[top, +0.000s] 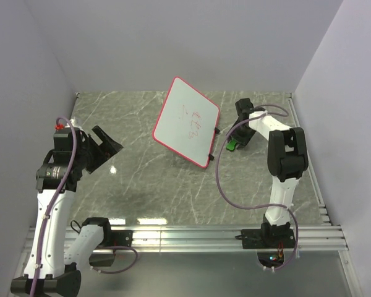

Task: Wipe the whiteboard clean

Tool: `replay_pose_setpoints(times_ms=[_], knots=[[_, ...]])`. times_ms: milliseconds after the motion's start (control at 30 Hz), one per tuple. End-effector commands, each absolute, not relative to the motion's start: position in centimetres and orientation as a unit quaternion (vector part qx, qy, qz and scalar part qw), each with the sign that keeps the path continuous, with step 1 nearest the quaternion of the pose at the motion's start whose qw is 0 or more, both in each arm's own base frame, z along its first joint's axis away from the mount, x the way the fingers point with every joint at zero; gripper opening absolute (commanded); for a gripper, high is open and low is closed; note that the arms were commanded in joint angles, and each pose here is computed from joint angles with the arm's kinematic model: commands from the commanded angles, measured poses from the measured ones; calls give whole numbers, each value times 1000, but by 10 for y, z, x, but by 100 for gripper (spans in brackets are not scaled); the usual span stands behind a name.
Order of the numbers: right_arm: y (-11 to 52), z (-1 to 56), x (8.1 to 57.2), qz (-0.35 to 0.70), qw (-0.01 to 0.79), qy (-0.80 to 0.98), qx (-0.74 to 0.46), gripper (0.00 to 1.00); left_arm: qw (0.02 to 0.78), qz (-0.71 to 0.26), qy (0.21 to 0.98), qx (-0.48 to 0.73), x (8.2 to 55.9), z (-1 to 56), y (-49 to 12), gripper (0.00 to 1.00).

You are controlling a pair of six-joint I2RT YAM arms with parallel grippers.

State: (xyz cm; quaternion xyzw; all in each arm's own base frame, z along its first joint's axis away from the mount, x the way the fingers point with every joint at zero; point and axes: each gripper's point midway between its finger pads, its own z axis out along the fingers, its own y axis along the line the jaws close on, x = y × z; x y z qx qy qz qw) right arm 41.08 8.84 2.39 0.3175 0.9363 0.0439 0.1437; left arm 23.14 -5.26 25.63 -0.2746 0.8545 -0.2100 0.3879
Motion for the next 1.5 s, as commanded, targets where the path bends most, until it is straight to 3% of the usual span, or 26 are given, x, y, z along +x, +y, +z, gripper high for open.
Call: replay_pose_setpoints(times_ms=[0, 167, 633, 800, 833, 900, 967, 1200, 1333, 1467], knots=[[84, 39, 431, 29, 176, 930, 321, 57, 407, -212, 849, -261, 232, 272, -52, 92], [89, 34, 438, 31, 172, 931, 320, 45, 406, -210, 850, -261, 233, 272, -51, 92], [90, 11, 427, -24, 142, 952, 272, 39, 398, -220, 853, -256, 238, 269, -56, 92], [95, 14, 427, -38, 138, 964, 224, 33, 387, -242, 858, -235, 255, 267, -66, 95], [96, 15, 427, -39, 139, 966, 216, 32, 386, -242, 859, -234, 259, 268, -66, 99], [98, 13, 424, -47, 130, 971, 195, 20, 371, -226, 868, -242, 270, 260, -62, 99], [95, 9, 417, -60, 117, 974, 183, 0, 374, -214, 870, -241, 281, 265, -59, 99], [93, 12, 393, -48, 103, 981, 158, 0, 378, -199, 876, -222, 331, 271, -58, 97], [101, 46, 393, -2, 137, 978, 157, 0, 371, -279, 873, -150, 363, 280, -91, 99], [113, 87, 399, 50, 172, 970, 164, 0, 370, -276, 877, -133, 401, 274, -108, 99]])
